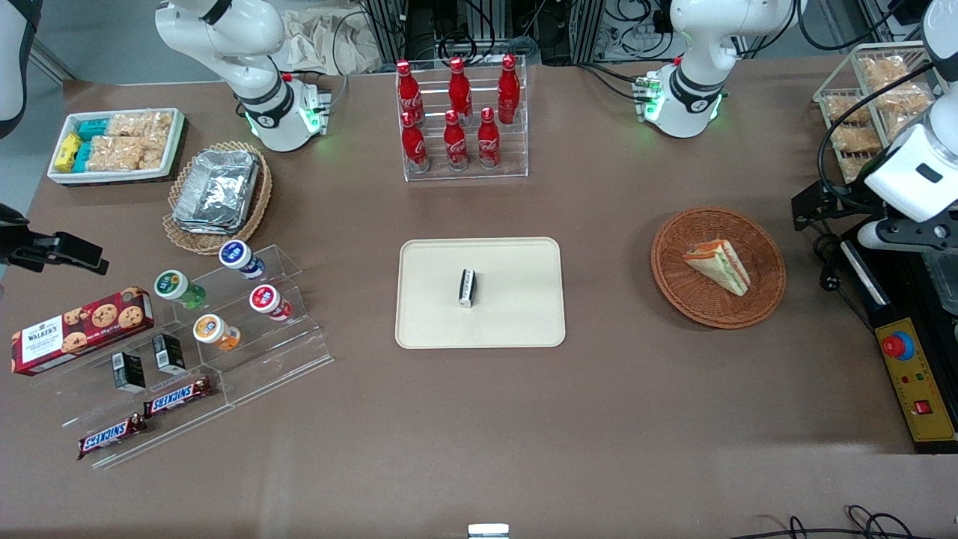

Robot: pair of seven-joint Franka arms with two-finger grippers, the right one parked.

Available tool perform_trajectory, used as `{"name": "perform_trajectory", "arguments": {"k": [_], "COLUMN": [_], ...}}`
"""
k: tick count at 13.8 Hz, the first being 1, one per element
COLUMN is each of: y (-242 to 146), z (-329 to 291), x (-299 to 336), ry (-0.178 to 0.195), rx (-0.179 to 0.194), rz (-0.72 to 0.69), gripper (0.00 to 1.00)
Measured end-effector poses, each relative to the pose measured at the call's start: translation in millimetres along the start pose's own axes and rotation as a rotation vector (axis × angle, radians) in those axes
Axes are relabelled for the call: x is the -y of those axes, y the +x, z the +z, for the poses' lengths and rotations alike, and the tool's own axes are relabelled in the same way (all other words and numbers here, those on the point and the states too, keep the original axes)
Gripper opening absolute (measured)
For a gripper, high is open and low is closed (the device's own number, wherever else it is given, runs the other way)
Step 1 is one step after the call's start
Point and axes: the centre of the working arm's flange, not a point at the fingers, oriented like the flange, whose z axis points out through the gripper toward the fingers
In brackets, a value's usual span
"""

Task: Place sandwich from basket to tray
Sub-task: 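Move the left gripper over the sandwich in the wicker basket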

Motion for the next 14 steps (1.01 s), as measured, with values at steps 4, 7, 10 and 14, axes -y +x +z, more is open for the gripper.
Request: {"name": "perform_trajectory", "arguments": {"k": [4,7,10,14], "y": [0,0,-3,-35], "z": [2,18,49,129], "x": [2,5,5,2], "ry": [0.0,-0.002,0.0,0.017], "rx": [0.01,0.062,0.081,0.054], "rz": [-0.003,-0.013,-0.173,-0.629], "gripper": [1.0,1.0,1.0,1.0]}}
